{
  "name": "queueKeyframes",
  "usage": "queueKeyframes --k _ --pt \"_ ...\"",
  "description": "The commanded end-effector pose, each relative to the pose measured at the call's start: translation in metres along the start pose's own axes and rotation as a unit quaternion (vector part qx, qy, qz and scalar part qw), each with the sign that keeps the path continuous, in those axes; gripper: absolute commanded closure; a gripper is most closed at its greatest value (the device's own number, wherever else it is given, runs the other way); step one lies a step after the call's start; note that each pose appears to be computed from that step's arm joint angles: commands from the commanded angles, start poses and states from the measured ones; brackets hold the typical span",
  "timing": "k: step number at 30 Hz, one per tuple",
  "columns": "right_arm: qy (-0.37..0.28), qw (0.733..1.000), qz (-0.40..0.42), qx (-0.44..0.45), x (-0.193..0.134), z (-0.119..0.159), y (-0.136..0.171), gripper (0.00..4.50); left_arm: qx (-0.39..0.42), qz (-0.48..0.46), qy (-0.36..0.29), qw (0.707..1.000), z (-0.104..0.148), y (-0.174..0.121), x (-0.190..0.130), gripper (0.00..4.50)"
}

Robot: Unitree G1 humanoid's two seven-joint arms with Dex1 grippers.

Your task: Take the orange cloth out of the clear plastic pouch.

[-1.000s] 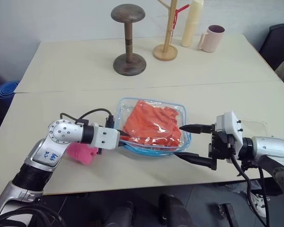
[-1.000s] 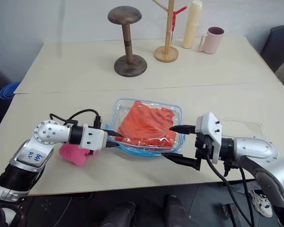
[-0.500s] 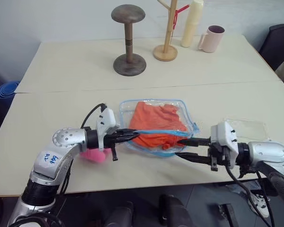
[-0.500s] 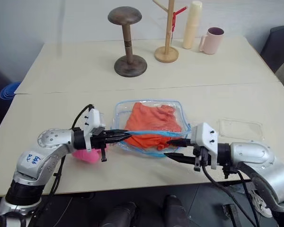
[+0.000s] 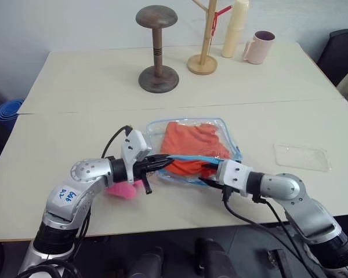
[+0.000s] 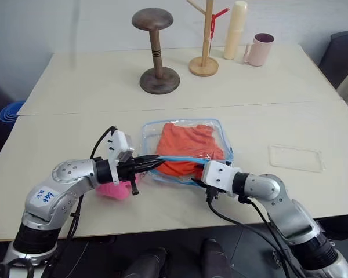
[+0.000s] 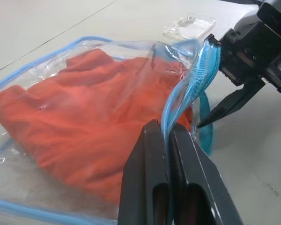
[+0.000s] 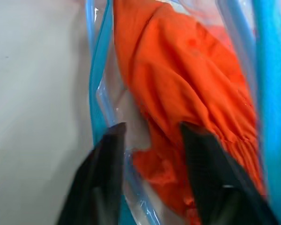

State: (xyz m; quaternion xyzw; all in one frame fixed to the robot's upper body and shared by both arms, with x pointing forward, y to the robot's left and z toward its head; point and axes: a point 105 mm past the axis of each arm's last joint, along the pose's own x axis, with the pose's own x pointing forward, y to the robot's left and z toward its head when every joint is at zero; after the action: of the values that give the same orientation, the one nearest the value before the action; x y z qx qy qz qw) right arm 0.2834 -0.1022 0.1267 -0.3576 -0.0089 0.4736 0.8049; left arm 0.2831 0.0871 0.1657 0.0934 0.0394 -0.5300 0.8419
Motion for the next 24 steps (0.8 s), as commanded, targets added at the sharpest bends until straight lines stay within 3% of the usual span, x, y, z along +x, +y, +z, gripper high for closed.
queueKeyframes --k 1,4,8,16,19,24 --pt "-0.004 0.997 -0.057 -0.044 0.002 0.004 -0.014 1.17 0.026 -0.009 -0.016 1.0 0.014 -0.007 0.003 4.5" --pt "-0.003 0.995 -0.071 -0.074 0.004 0.005 -0.016 0.12 0.026 -0.01 -0.017 0.999 0.014 -0.007 0.005 4.5" --pt "-0.039 0.995 -0.054 -0.078 0.0 0.019 -0.01 0.12 0.03 -0.001 -0.019 0.999 0.016 -0.003 0.006 4.5" --pt "-0.036 0.985 -0.073 -0.15 -0.017 0.022 -0.017 0.12 0.038 0.015 -0.026 0.999 0.022 0.009 0.007 4.5" --pt "-0.041 0.982 -0.116 -0.146 -0.015 0.023 -0.028 0.12 0.04 0.011 -0.028 0.999 0.023 0.009 0.008 4.5" --pt "-0.01 0.981 -0.098 -0.169 0.002 0.007 -0.023 0.12 0.042 -0.001 -0.032 0.999 0.024 0.003 0.012 4.5"
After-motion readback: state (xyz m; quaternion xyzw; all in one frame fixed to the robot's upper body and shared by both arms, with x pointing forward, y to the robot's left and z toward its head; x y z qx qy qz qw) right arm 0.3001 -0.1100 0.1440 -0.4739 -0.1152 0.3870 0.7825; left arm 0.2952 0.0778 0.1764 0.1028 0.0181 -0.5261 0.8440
